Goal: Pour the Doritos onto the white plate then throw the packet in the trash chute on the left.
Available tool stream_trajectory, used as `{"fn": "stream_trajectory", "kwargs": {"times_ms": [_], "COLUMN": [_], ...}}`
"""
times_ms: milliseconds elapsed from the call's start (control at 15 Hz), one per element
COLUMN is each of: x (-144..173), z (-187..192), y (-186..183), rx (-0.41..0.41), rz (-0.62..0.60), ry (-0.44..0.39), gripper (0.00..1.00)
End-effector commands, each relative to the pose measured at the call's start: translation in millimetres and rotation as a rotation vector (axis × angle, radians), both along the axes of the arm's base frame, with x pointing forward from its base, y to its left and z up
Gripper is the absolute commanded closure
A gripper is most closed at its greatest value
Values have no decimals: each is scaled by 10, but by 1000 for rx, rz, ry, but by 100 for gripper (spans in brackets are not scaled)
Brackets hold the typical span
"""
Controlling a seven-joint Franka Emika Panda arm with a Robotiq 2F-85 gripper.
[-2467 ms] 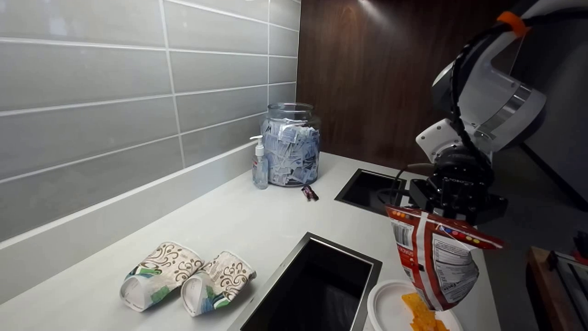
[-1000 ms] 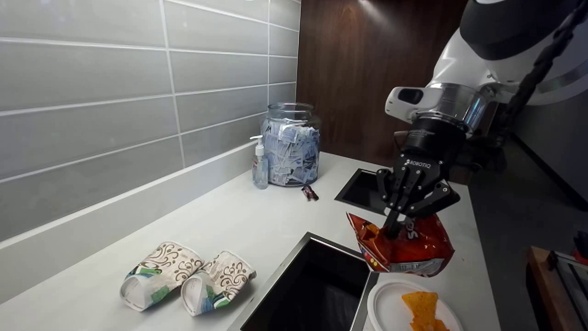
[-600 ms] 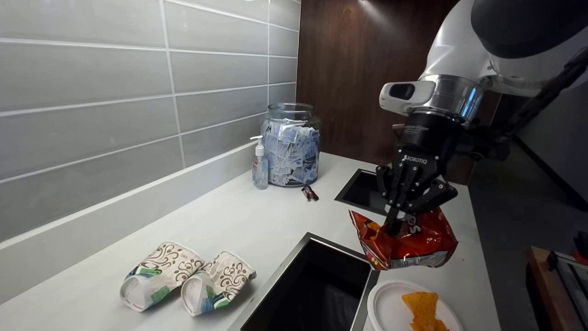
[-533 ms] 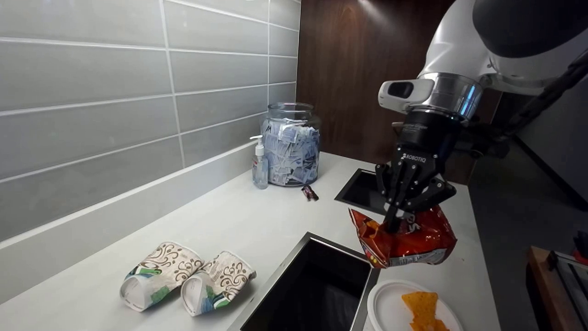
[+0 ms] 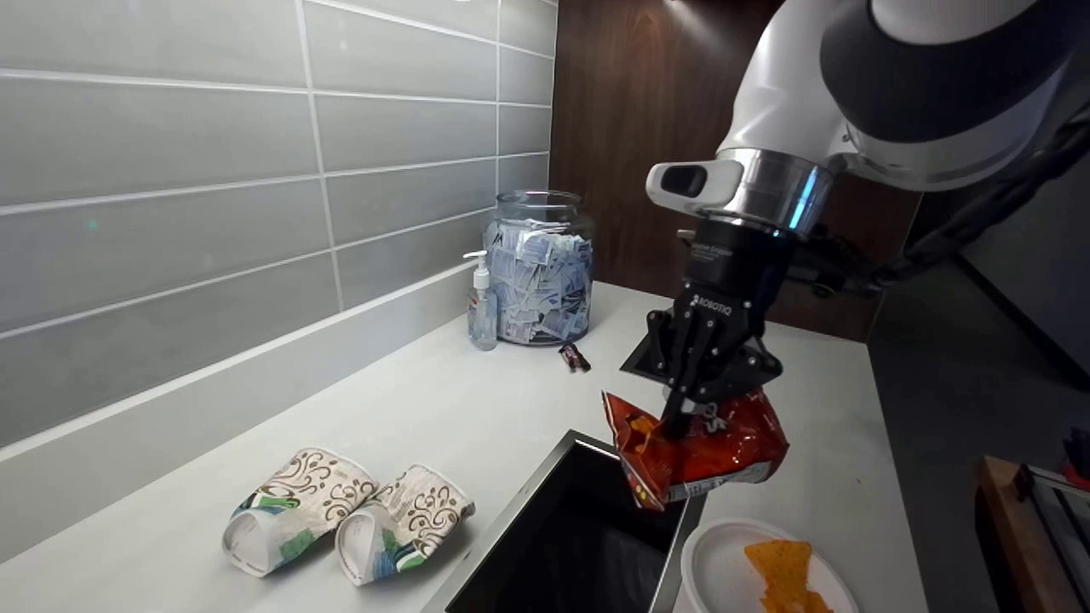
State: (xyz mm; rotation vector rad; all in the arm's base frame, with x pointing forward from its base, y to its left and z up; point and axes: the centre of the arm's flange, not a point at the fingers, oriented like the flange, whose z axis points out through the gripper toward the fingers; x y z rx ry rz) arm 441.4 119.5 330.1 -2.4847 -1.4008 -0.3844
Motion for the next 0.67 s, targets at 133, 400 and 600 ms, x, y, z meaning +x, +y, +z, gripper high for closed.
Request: {"fn": "stream_trajectory", "kwargs": {"times_ms": [133, 400, 600], "x": [449, 666, 781], "z": [-218, -294, -331], "y": [208, 323, 377], "rx": [-47, -71, -82], "rz": [68, 126, 159], "ry": [-3, -9, -17], "gripper": [100, 100, 100]}}
